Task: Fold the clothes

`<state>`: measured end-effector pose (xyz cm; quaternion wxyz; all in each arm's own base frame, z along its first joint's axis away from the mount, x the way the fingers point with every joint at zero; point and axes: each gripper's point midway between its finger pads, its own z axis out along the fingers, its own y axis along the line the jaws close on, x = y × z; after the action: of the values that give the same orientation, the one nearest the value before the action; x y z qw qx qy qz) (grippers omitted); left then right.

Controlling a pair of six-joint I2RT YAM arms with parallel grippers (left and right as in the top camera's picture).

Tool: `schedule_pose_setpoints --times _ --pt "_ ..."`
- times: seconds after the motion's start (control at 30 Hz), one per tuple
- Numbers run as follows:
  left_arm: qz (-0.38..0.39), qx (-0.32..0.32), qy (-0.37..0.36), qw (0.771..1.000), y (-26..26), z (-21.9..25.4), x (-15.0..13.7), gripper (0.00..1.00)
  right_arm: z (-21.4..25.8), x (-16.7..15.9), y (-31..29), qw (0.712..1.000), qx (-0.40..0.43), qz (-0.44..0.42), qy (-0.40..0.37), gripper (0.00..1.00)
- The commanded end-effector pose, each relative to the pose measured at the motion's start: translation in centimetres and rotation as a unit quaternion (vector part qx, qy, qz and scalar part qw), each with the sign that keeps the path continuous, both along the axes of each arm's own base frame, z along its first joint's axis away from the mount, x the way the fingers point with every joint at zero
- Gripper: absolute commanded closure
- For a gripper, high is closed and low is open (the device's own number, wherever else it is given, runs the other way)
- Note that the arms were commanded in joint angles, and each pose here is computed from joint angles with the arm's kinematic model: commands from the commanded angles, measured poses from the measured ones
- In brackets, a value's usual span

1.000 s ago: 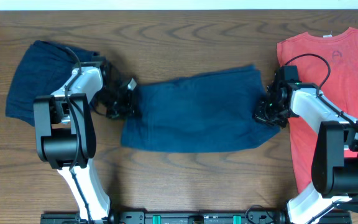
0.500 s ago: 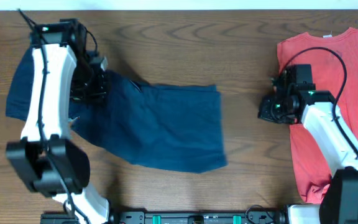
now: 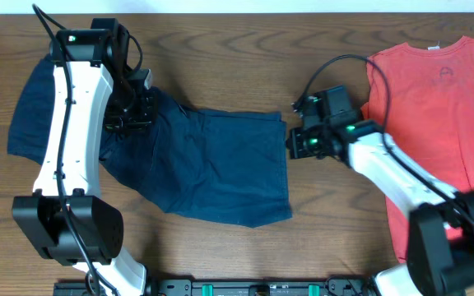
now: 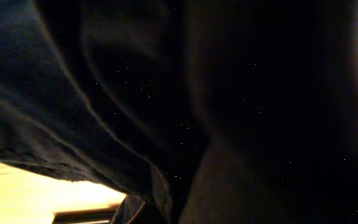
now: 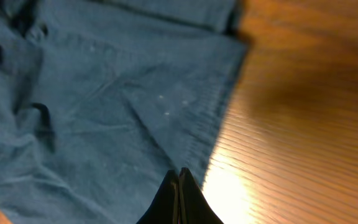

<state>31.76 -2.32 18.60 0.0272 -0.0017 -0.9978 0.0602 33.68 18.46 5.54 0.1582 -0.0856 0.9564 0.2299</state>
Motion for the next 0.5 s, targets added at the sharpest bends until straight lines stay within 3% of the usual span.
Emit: schedule_pose_setpoints --times 0.0,0.2,0.47 --pt "0.014 0.001 0.001 1.000 0.1 0.2 -0.1 0.92 -2.9 -0.5 0.6 0.999 -0.021 -0.021 0.037 0.99" --pt "0.019 -0.012 0.003 1.000 -0.4 0.3 -0.1 0.93 -7.0 -2.4 0.5 0.989 -0.031 -0.065 0.126 0.99" --pt "0.058 -0.012 -0.016 0.998 -2.4 0.3 1.1 0.93 -7.5 -3.3 0.0 0.977 -0.036 -0.124 0.172 0.99"
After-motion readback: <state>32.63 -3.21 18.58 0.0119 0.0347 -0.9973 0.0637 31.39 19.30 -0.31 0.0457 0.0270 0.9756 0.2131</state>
